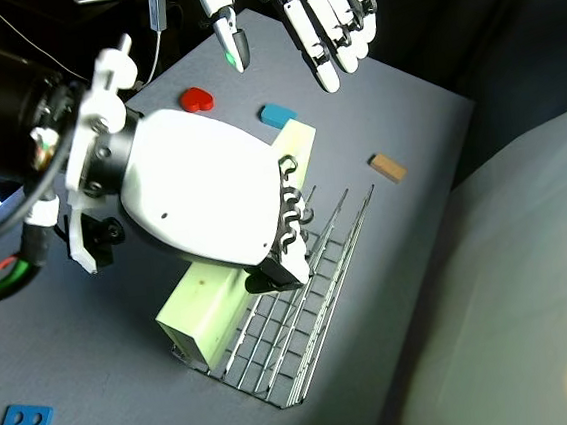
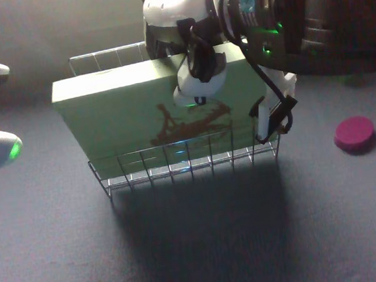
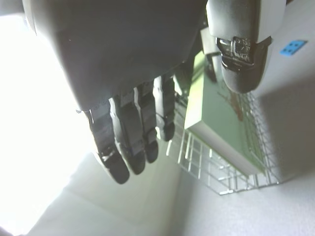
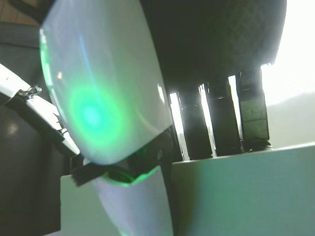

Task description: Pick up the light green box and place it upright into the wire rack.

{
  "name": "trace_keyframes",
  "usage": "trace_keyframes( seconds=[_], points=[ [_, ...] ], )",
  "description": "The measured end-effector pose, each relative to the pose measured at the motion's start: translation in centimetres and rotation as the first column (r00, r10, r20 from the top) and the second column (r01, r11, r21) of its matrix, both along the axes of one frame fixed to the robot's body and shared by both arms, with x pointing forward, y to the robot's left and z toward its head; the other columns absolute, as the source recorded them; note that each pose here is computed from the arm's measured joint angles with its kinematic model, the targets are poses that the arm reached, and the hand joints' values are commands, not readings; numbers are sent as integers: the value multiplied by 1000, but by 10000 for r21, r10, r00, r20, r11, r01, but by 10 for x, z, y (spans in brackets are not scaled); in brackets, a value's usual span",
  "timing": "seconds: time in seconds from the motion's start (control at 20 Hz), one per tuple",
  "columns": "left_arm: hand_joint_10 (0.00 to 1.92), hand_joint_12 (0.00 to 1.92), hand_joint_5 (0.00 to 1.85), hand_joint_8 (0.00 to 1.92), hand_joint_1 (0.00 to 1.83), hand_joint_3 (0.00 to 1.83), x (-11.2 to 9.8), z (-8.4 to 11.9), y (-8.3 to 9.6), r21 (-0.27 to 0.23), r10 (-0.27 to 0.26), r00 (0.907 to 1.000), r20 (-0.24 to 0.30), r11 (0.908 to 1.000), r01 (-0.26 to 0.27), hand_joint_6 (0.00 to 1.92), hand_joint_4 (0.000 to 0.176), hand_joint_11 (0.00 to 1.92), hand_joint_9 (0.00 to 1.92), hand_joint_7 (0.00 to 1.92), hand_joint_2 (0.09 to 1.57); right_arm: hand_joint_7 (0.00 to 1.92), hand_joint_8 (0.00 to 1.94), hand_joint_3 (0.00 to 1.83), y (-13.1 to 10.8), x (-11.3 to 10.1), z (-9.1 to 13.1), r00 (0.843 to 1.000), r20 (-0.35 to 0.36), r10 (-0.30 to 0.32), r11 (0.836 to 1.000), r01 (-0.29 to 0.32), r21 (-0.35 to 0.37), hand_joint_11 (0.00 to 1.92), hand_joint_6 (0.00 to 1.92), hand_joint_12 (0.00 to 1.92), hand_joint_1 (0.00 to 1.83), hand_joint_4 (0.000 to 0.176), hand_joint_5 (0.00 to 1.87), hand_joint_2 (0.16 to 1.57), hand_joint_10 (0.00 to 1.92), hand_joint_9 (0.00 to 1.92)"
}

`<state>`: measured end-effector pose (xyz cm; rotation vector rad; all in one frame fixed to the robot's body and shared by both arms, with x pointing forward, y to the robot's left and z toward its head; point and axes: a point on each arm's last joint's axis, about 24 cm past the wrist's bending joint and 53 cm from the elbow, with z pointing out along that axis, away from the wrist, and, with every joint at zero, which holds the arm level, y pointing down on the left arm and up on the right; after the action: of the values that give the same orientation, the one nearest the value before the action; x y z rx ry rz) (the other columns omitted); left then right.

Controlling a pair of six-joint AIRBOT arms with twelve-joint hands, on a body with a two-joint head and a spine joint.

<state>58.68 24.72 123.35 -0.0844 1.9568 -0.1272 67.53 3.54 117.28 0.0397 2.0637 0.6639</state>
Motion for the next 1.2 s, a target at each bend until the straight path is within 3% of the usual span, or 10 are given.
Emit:
trace_keyframes(
  seconds=[0.35, 0.5, 0.65, 1.0, 1.05, 1.1, 1.15, 1.2],
  points=[
    [1, 644, 192, 0, 148, 3, -5, -1, -17, -285, -296, 9996, -29, 9992, 295, 1, 102, 0, 233, 257, 1242, 900, 1158, 0, -5, 2, -16, 9999, -124, -77, 9998, 74, -198, 639, 1192, 1597, 1350, 0, 729, 1194, 1517, 748],
    [1, 648, 196, 1, 151, 2, -5, -1, -36, -211, -732, 9973, -32, 9971, 731, 2, 102, 0, 236, 262, 1244, 889, 1159, 0, -8, 3, -20, 9997, -181, -137, 9996, 132, -260, 656, 1194, 1600, 1350, 0, 732, 1193, 1514, 763],
    [2, 692, 197, 1, 153, 2, -7, 0, -52, -464, -1003, 9950, -7, 9939, 1002, 1, 102, 0, 239, 263, 1247, 894, 1149, 0, -7, 2, -22, 9998, -197, -105, 9996, 100, -266, 647, 1175, 1618, 1352, 0, 746, 1188, 1502, 773],
    [2, 687, 205, 4, 152, 0, -11, -1, -60, -788, -967, 9953, 17, 9922, 966, 3, 102, 0, 242, 275, 1243, 845, 1214, 1, -7, 2, -21, 9998, -179, -73, 9997, 68, -235, 504, 1269, 1633, 1341, 0, 706, 1216, 1569, 696],
    [3, 686, 205, 5, 152, 0, -11, -1, -62, -782, -1029, 9947, 32, 9916, 1028, 3, 102, 0, 244, 278, 1242, 812, 1315, 0, -7, 2, -21, 9998, -178, -69, 9997, 65, -233, 490, 1316, 1640, 1191, 0, 709, 1232, 1316, 591],
    [3, 684, 206, 5, 153, 0, -11, 0, -64, -725, -1080, 9941, 72, 9915, 1083, 3, 102, 0, 245, 278, 1242, 769, 1364, 2, -7, 2, -21, 9998, -174, -72, 9997, 68, -235, 477, 1361, 1642, 1146, 13, 701, 1247, 1221, 537],
    [3, 683, 206, 5, 153, 0, -11, 0, -68, -726, -1171, 9931, 68, 9904, 1173, 3, 102, 0, 245, 279, 1242, 651, 910, 0, -7, 2, -21, 9998, -172, -70, 9997, 66, -225, 459, 1368, 1629, 1059, 0, 716, 1250, 1111, 477],
    [4, 683, 206, 5, 151, 0, -11, 0, -72, -731, -1268, 9919, 64, 9892, 1269, 3, 101, 0, 246, 279, 1242, 644, 587, 0, -6, 2, -21, 9998, -168, -52, 9997, 48, -220, 421, 804, 1586, 1007, 0, 584, 1191, 960, 439]
  ],
)
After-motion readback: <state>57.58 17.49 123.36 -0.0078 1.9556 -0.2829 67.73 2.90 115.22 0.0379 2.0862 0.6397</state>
